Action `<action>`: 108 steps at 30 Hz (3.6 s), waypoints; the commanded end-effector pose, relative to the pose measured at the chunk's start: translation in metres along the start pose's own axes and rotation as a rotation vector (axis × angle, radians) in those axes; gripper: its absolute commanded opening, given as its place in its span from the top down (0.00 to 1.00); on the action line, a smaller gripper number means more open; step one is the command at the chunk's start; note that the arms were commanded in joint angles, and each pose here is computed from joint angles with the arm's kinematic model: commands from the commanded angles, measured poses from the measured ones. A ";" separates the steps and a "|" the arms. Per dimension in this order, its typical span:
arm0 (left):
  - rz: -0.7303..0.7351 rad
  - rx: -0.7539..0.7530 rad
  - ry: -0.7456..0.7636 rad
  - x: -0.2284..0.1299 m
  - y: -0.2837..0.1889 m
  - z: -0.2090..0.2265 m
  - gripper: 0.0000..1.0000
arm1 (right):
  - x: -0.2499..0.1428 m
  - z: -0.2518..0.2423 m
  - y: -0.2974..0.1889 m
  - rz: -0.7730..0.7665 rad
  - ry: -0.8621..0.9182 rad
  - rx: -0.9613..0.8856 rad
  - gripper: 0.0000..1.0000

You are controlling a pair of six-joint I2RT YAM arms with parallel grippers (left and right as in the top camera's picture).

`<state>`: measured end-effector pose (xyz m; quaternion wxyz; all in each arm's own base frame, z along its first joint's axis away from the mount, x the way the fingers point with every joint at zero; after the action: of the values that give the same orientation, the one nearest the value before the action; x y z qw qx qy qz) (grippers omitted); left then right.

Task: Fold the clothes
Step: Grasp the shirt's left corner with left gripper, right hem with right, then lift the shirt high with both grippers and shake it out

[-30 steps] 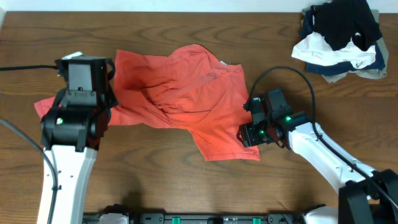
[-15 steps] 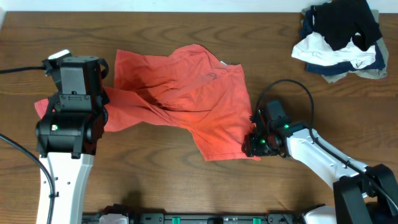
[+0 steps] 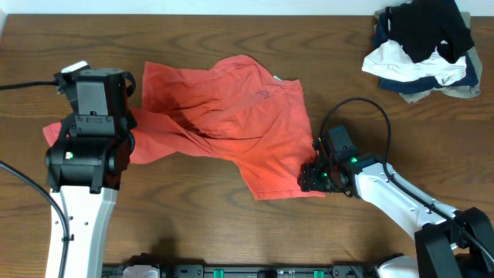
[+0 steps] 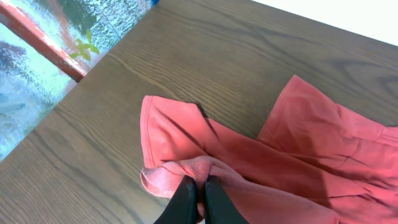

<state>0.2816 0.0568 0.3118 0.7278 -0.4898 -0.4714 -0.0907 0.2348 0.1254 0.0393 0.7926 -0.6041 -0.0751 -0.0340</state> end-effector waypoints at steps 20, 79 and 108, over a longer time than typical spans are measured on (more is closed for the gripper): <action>-0.017 0.030 -0.002 0.006 -0.001 0.004 0.94 | 0.014 -0.015 -0.008 -0.013 -0.134 -0.156 0.28; -0.547 -0.162 -0.111 0.134 -0.183 0.066 0.94 | 0.183 -0.012 -0.482 -1.209 -0.242 -0.231 0.99; -1.057 -0.288 -0.029 0.298 -0.141 -0.041 0.94 | 0.304 0.007 -0.558 -1.847 -0.367 -0.351 0.99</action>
<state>0.3897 0.0490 0.6181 0.5067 -0.2881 -0.6574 -0.4776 0.4514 0.0004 0.6202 0.3389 -0.4031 -0.6438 -0.5551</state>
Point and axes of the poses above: each gripper's point midway between its finger pads, its own y axis out along the fingers, its own z axis along the line the jaws close on, x = y × z, the point moved 4 cm from there along -y, back along the fingers, and after that the axes turned 3 degrees about -y, right-handed, at the moved point
